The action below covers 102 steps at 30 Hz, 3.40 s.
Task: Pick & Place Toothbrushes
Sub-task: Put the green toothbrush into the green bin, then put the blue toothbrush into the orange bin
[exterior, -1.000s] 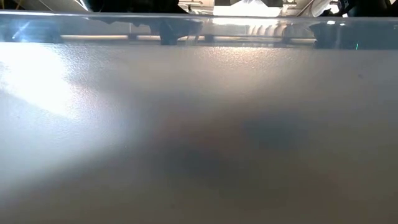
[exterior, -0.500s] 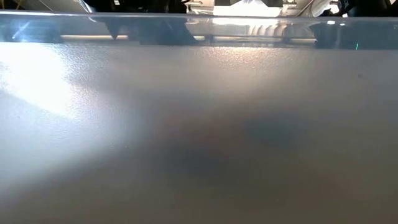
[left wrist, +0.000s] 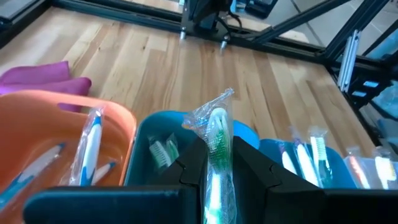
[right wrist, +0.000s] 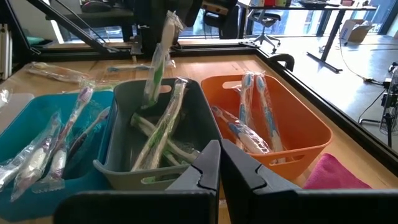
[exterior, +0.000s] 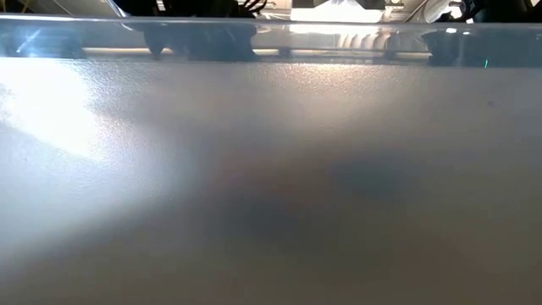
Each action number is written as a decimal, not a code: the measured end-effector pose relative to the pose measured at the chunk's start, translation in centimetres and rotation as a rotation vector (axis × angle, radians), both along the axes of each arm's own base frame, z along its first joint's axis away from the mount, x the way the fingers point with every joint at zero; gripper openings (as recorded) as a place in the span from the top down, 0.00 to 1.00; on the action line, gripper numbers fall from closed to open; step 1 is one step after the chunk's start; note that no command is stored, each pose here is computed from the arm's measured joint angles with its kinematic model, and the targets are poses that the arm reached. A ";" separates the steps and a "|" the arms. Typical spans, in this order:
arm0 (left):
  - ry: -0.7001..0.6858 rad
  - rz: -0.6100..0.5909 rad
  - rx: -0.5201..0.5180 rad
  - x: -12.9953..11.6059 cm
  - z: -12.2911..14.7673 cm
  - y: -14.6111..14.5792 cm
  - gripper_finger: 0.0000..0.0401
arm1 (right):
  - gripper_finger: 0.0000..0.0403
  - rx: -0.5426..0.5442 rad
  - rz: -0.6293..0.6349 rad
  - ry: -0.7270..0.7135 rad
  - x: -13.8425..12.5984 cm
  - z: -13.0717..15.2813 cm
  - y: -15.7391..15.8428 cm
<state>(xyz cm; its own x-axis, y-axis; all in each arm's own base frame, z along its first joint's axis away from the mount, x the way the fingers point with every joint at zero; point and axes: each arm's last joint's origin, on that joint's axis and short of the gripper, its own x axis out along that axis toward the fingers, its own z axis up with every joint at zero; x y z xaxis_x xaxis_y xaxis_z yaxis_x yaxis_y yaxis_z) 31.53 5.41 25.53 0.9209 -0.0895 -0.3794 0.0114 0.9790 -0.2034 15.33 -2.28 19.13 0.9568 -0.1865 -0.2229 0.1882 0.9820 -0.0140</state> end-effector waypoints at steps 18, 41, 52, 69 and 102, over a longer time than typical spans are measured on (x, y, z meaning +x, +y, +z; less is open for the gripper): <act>0.057 -0.049 0.042 2.0 -3.2 -1.1 0.87 | 0.99 0.000 0.000 0.001 0.0 0.0 0.0; 0.068 0.048 0.096 2.0 -3.2 -0.7 0.56 | 0.99 -0.002 0.000 0.002 0.0 0.0 0.0; 0.085 0.094 0.211 1.9 -3.3 -0.5 0.55 | 0.99 -0.002 0.000 0.002 0.0 0.0 0.0; 0.090 0.132 0.098 1.6 -2.8 -0.6 0.55 | 0.99 -0.002 0.000 0.002 0.0 0.0 0.0; 0.937 0.436 -0.432 -9.0 -2.6 -9.4 0.89 | 0.99 0.008 0.002 0.006 0.0 -0.1 0.0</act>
<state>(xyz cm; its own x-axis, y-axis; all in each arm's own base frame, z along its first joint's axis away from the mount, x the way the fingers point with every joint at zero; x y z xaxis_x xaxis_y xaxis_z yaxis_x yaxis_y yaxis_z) 22.57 -4.02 22.98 0.2722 -0.1207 -0.9546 -0.6516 0.7069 -0.2752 15.32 -2.27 19.06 0.9558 -0.1825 -0.2305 0.1858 0.9826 -0.0076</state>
